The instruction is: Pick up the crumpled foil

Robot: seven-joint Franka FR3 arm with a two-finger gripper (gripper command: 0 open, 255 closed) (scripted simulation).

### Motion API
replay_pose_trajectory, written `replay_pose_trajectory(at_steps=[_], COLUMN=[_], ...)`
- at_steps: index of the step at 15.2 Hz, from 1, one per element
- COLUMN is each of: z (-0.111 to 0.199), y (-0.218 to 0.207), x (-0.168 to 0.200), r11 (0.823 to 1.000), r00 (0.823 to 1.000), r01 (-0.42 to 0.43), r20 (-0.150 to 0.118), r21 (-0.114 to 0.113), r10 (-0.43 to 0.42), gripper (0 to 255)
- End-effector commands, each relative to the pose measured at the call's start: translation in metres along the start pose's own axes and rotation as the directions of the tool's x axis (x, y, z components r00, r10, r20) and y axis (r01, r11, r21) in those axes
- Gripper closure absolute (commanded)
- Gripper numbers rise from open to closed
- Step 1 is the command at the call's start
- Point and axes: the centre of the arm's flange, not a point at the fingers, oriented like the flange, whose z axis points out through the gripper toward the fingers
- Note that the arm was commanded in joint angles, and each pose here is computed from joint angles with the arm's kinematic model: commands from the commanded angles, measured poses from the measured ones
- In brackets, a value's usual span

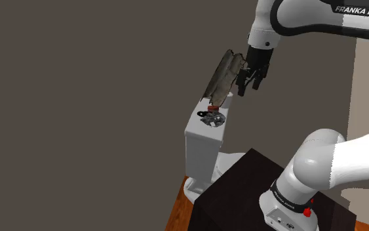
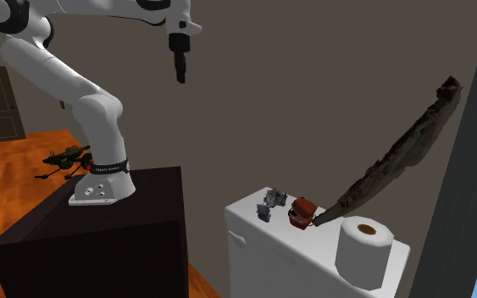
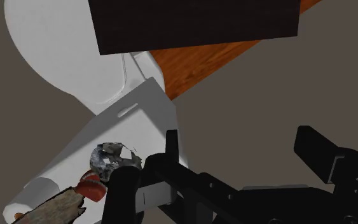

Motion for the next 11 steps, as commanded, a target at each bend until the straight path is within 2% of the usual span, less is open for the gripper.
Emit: replay_pose_trajectory(at_steps=[1,11], z=[0.000,0.090], y=[0.000,0.078], x=[0.000,0.062], r11=[1.000,0.997], r00=[1.000,0.998], r01=[0.000,-0.058], r20=[0.000,-0.028], r21=[0.000,0.054], r10=[0.000,0.060], gripper=[0,0])
